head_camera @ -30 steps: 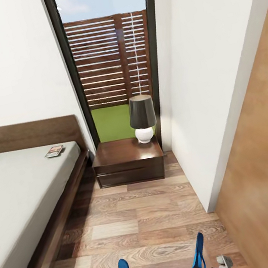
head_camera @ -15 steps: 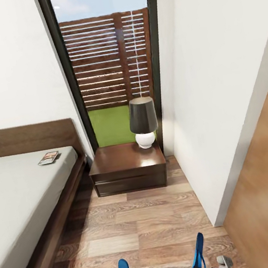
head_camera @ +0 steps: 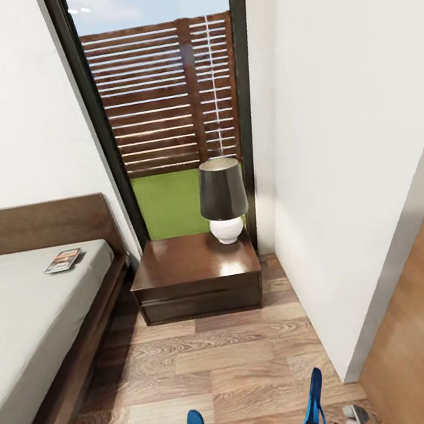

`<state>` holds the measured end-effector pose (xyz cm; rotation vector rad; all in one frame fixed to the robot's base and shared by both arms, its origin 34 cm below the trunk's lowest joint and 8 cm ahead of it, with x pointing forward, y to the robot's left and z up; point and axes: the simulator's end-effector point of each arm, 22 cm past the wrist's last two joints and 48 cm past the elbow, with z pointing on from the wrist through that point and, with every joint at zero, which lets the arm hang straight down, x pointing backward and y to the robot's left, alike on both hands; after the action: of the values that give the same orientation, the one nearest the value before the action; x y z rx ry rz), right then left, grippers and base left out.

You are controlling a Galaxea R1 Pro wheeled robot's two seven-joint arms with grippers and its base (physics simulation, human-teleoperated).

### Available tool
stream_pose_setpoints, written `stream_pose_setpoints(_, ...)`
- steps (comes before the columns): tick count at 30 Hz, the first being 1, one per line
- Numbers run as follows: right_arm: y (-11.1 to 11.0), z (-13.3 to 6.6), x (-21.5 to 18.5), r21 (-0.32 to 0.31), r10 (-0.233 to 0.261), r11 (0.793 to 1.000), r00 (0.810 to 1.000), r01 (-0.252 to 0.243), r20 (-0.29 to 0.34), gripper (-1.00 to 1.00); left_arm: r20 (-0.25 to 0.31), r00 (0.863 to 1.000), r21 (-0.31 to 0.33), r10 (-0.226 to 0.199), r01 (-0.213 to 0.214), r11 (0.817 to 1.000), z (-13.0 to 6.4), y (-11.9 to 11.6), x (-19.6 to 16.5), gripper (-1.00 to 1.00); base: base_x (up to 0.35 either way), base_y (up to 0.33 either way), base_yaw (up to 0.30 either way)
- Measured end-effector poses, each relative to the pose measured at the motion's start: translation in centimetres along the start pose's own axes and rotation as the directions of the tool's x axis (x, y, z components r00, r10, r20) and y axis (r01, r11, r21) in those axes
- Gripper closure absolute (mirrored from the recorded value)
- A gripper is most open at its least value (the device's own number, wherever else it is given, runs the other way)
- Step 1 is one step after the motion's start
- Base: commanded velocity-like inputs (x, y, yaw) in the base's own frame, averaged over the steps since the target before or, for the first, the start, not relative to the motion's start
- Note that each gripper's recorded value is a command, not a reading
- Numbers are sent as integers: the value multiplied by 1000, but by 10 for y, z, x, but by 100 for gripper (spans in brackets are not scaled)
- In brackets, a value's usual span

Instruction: In the bedroom, move the book from the bed onto either nightstand, and place the two sandals side by side next to the bed.

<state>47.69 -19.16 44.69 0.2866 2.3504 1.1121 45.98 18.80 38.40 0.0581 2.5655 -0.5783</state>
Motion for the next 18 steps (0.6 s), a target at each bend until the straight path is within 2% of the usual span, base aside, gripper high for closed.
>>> stream_pose_setpoints(18, 0, 0, 0, 0, 0, 1000, 1000, 0, 0, 100, 0, 1000, 0, 0, 0, 1000, 0, 0, 0, 100, 259, -2, 0)
